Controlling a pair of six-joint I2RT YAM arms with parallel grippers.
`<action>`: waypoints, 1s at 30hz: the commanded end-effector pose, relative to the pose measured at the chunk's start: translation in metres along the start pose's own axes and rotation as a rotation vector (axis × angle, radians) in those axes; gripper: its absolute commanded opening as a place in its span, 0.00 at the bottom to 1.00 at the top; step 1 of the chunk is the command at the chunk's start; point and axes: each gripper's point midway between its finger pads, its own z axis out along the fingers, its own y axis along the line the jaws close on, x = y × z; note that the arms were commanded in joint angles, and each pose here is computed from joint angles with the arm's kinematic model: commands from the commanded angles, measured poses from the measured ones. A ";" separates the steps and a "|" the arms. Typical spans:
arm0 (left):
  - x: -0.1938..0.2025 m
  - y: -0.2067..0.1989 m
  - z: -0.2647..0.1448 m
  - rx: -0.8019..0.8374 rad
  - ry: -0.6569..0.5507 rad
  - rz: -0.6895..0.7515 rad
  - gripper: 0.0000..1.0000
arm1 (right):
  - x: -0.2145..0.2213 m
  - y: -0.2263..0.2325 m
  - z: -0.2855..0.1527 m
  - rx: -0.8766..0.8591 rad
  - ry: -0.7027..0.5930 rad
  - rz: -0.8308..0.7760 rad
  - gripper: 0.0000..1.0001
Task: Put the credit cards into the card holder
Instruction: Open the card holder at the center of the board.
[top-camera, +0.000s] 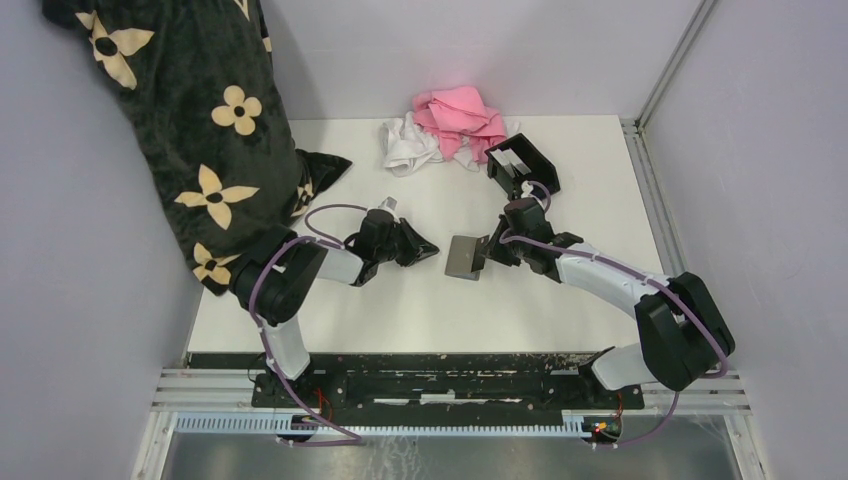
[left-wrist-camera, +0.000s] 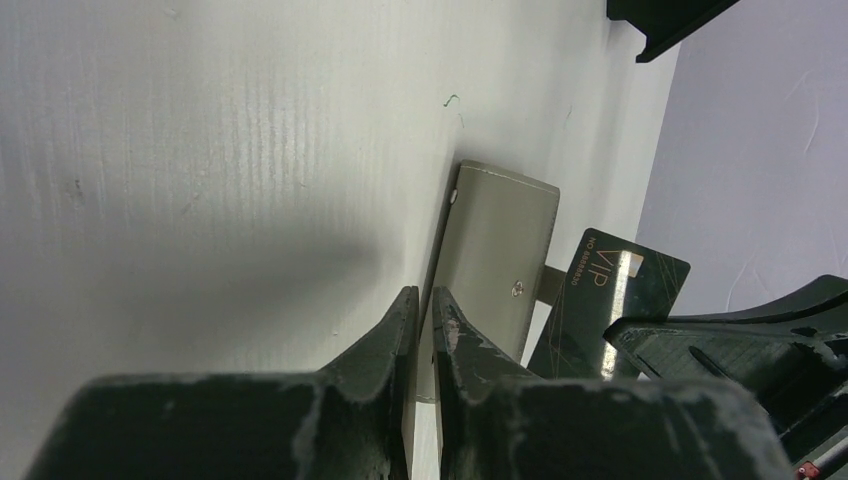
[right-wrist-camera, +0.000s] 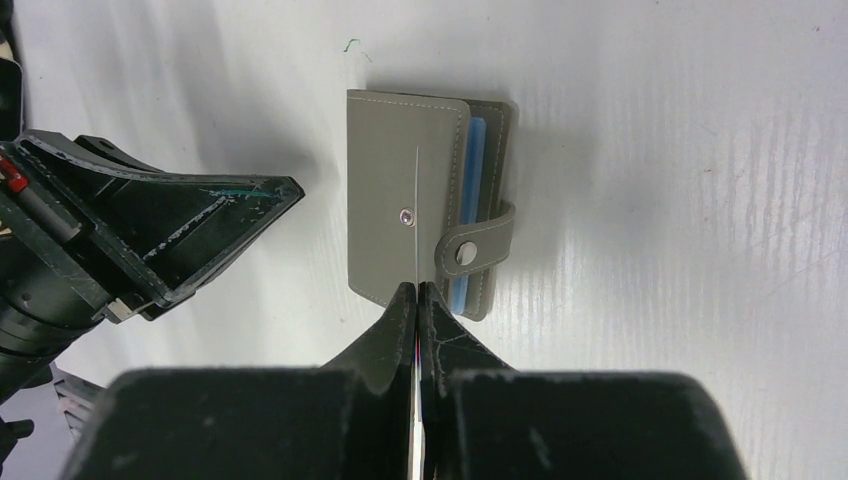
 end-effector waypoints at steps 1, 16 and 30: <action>-0.008 -0.015 0.007 0.034 -0.023 0.060 0.16 | -0.020 0.009 -0.003 -0.007 -0.054 -0.017 0.01; -0.004 -0.015 0.013 0.030 -0.008 0.068 0.16 | -0.019 -0.006 -0.005 0.016 -0.058 -0.001 0.01; -0.001 -0.015 0.018 0.027 -0.001 0.070 0.15 | -0.017 -0.016 -0.002 0.016 -0.053 0.009 0.01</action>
